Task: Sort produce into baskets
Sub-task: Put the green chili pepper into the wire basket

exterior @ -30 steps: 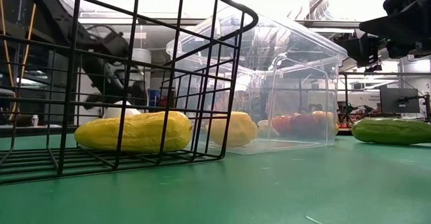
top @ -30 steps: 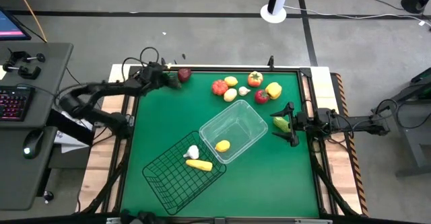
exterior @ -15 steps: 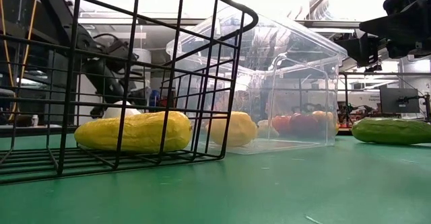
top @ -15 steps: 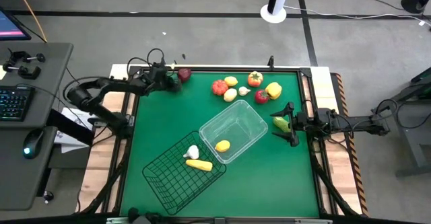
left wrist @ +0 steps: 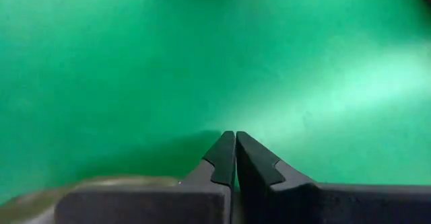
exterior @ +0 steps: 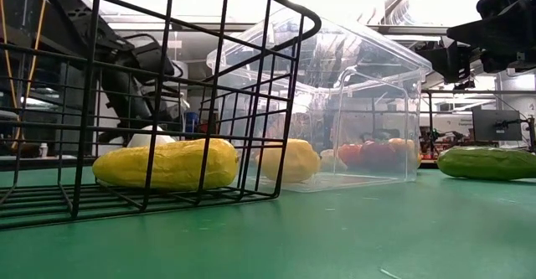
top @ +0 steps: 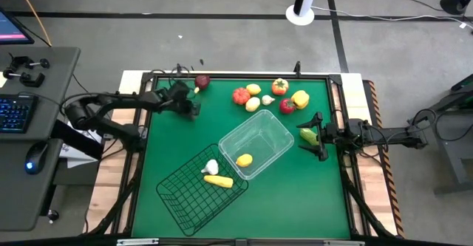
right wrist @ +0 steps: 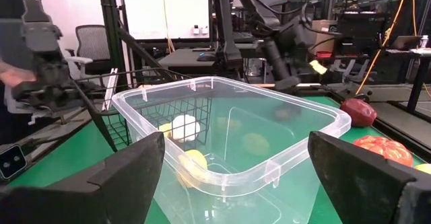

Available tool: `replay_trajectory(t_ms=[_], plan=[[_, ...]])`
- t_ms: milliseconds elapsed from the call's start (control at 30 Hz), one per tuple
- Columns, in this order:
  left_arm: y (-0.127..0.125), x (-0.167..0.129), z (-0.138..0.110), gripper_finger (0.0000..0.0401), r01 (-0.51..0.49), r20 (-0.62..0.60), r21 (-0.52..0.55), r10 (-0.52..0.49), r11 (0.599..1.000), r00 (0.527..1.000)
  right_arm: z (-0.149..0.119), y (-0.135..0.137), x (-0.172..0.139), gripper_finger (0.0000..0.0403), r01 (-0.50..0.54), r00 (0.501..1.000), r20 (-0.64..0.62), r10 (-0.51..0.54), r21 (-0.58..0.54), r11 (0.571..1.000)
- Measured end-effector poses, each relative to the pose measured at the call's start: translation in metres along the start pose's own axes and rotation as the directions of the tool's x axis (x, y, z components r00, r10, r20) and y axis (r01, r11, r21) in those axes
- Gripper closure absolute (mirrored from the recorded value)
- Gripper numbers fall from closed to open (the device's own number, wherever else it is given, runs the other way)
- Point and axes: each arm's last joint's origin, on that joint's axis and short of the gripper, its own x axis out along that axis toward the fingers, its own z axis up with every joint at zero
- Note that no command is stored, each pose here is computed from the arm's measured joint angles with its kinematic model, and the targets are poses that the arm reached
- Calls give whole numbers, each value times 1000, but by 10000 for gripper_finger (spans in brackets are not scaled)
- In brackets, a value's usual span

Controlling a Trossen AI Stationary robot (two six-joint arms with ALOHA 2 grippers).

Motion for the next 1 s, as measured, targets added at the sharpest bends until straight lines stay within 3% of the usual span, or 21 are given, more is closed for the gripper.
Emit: replay_trajectory(t_ms=[233, 333, 500, 633, 733, 867, 933, 1000], plan=[[-35, -5, -26, 401, 93, -47, -15, -93, 996, 995, 0, 0, 0, 43, 0, 1000, 0, 0, 0, 1000], [-51, -12, -35, 401, 146, -64, 32, -143, 989, 988, 0, 0, 0, 43, 0, 1000, 0, 0, 0, 1000], [-70, -47, -9, 401, 202, -14, 234, -204, 951, 979, 0, 0, 0, 43, 0, 1000, -1, 0, 0, 1000], [-74, -83, 18, 390, 170, 9, 386, -188, 907, 982, 0, 0, 0, 43, 0, 1000, 0, 0, 0, 1000], [-70, -99, 29, 362, 129, -54, 472, -118, 872, 992, 0, 0, 0, 43, 0, 1000, 0, 0, 0, 1000], [-62, -109, 31, 296, 172, -184, 531, -85, 830, 979, 0, 0, 0, 43, 0, 1000, -1, 0, 0, 1000], [-56, -112, 27, 256, 195, -259, 590, -45, 783, 965, 0, 0, 0, 43, 0, 1000, 0, 0, 0, 1000], [-53, -113, 21, 216, 213, -307, 682, 10, 700, 952, 0, 0, 0, 43, 0, 1000, -1, 0, 0, 1000]])
